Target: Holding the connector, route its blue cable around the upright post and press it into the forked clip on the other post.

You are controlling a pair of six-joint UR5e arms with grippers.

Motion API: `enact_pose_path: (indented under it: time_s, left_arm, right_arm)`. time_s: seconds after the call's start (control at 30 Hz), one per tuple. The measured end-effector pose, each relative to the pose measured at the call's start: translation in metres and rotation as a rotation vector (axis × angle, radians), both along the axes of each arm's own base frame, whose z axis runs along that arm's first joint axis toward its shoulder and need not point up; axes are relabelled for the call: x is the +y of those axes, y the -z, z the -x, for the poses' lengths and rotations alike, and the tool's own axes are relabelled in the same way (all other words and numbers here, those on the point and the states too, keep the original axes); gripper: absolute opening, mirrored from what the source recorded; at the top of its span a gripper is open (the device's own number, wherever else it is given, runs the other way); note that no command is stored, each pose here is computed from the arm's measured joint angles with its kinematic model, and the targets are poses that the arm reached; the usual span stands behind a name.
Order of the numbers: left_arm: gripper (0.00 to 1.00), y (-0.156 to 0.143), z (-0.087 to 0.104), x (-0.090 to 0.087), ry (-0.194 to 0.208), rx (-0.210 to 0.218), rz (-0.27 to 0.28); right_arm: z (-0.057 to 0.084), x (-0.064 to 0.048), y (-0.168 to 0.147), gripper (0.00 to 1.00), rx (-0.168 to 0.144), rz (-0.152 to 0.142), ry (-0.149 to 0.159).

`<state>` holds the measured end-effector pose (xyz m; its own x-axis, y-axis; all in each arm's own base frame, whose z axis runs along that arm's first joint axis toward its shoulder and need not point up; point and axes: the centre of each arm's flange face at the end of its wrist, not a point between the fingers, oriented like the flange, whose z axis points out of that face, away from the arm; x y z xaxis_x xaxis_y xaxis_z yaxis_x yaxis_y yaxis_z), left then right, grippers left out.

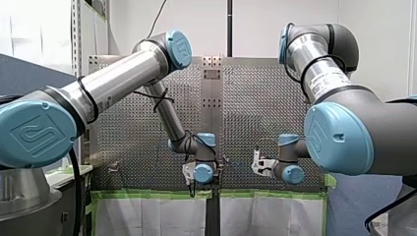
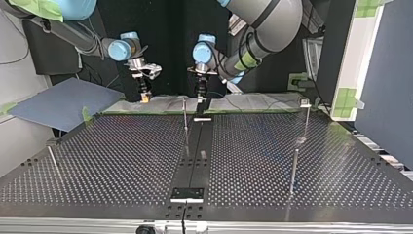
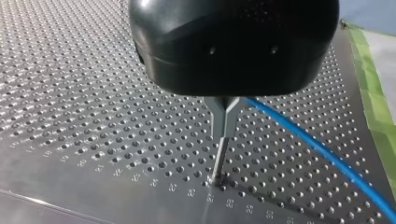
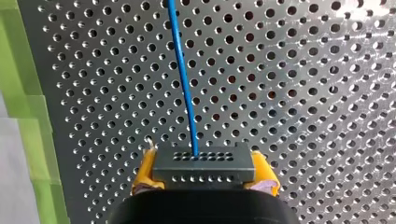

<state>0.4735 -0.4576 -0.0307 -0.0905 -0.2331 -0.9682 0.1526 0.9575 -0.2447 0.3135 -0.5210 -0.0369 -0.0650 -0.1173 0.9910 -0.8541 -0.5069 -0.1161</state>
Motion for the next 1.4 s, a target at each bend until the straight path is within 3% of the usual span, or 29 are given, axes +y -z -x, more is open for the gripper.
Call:
enact_pose_path:
  time_s: [0.47,0.9,1.13,1.4]
  left_arm:
    - [0.02,0.001,-0.009,0.002,0.021,0.006,-0.001]
    - [0.02,0.041,-0.023,-0.003,0.008,0.071,-0.048]
    - [0.02,0.030,-0.043,-0.012,0.003,0.066,-0.043]
    - [0.02,0.016,-0.071,-0.007,-0.024,0.042,-0.012]
  right_arm:
    - [-0.003,-0.009,-0.003,0.00,-0.006,0.009,-0.012]
    - [-0.005,-0.025,0.005,0.00,0.018,-0.010,-0.010]
    - [-0.007,-0.035,0.000,0.00,0.028,-0.011,-0.009]
    - [-0.009,-0.046,-0.006,0.00,0.032,-0.004,-0.009]
